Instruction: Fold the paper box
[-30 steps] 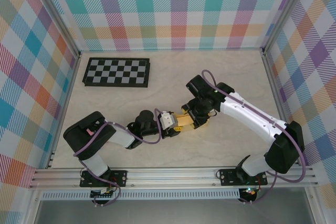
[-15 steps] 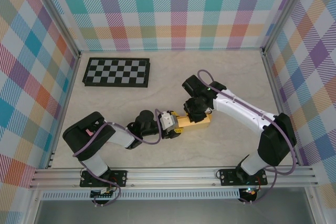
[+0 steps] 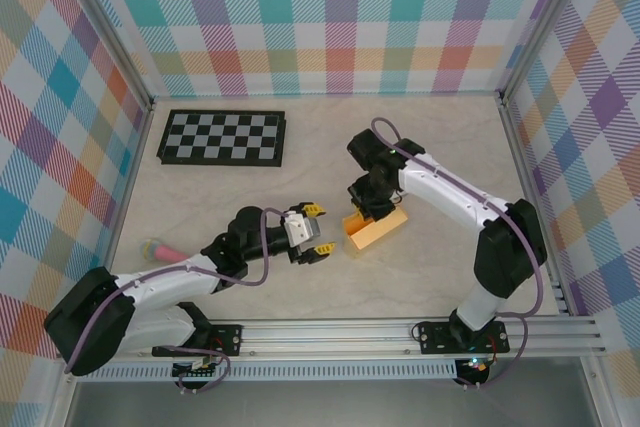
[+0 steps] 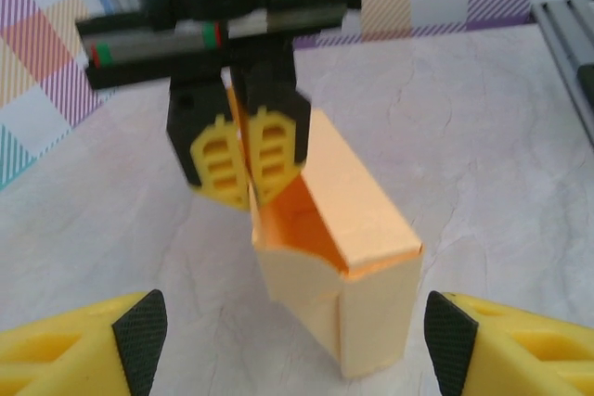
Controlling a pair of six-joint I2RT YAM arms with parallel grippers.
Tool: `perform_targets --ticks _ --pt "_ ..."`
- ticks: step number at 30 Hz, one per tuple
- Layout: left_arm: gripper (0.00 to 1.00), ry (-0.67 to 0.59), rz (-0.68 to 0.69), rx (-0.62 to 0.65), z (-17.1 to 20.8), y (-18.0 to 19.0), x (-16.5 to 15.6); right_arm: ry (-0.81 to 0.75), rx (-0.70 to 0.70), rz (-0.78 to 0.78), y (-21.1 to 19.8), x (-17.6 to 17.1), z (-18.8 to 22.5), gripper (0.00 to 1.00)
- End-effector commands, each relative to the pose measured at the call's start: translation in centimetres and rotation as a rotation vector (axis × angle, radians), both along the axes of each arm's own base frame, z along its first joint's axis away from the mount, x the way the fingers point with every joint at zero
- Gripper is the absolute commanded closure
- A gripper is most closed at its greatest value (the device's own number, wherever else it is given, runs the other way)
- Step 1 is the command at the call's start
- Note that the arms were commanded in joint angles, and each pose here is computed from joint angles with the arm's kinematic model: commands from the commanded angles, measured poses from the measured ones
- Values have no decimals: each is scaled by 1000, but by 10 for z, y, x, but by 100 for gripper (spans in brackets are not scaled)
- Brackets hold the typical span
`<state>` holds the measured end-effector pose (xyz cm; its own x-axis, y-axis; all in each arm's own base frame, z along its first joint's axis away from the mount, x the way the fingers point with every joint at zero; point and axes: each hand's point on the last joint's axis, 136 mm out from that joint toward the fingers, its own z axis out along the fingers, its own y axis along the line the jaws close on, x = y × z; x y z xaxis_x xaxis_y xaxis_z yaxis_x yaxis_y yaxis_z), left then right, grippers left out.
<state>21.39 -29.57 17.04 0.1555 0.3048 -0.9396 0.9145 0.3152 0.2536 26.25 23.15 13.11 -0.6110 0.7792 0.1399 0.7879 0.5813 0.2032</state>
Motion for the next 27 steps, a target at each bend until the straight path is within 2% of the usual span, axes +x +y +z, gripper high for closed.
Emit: perform_targets --ticks 1,4,10,13,14,16,20,27 --pt "28 42 -5 71 -23 3 6 34 -24 111 -3 -8 2 93" --pt "34 63 4 52 -29 0 14 44 -13 117 -3 -10 -3 93" --pt "30 139 -39 15 -26 -16 13 32 -2 126 -1 -6 -7 94" --pt "24 178 -32 -23 -23 -33 12 21 -12 125 0 -2 -5 94" --pt "13 184 -18 -43 -22 -39 9 21 -6 123 1 -1 -5 94" --pt "2 181 -5 -58 -27 -50 -3 23 2 119 2 -1 -4 93" --pt "0 168 29 -57 -47 -59 -15 27 9 107 2 -2 -6 94" --pt "0 196 191 -152 -52 -66 5 29 23 69 1 -2 -5 94"
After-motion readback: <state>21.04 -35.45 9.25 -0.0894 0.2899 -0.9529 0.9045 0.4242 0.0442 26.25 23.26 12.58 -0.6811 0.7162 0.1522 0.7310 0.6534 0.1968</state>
